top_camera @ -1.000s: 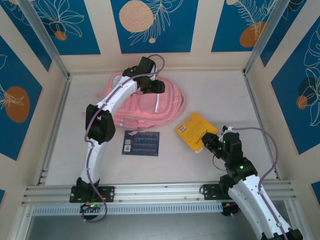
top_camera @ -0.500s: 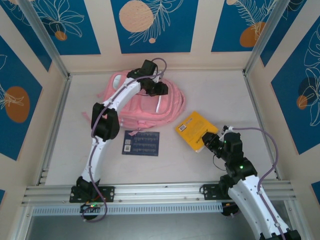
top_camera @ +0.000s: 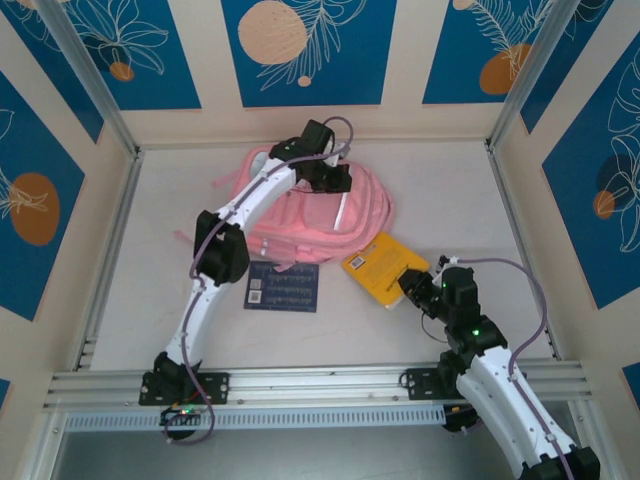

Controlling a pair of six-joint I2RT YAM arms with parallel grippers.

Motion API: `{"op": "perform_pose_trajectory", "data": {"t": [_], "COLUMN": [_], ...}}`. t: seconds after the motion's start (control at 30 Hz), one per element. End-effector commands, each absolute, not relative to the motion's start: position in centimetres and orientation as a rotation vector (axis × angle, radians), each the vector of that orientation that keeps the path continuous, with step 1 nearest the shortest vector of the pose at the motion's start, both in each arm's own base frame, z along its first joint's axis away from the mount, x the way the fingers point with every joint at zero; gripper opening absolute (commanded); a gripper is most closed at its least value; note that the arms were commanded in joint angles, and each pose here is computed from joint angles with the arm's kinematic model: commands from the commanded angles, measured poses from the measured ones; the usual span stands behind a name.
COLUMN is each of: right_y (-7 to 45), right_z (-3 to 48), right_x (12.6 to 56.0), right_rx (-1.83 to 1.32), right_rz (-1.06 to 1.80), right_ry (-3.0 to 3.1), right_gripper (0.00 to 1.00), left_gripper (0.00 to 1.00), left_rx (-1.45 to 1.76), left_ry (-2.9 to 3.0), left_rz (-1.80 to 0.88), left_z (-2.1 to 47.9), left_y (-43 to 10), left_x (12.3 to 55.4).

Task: Pack the student bag
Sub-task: Open the student bag at the top-center of the table.

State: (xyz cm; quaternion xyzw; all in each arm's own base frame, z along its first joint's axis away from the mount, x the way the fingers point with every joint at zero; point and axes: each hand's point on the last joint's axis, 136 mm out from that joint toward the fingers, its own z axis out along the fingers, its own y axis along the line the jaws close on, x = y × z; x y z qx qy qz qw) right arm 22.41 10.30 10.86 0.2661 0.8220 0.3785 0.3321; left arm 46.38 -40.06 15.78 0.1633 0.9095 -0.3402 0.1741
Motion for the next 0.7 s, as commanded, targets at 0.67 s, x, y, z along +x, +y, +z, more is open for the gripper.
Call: {"op": "perform_pose_trajectory", "data": {"t": [0.67], "right_y": [11.9], "right_z": [20.0], "right_x": [19.3], "right_rx": [0.283], "right_rz": [1.003], "right_ry": [2.001], "right_gripper": [0.0], "left_gripper": [0.0], "left_rx": [0.703], "left_ry": [2.154], "left_rz": [-0.908], "left_z": [36.2], "left_y": [-36.7], "left_x": [40.0]}}
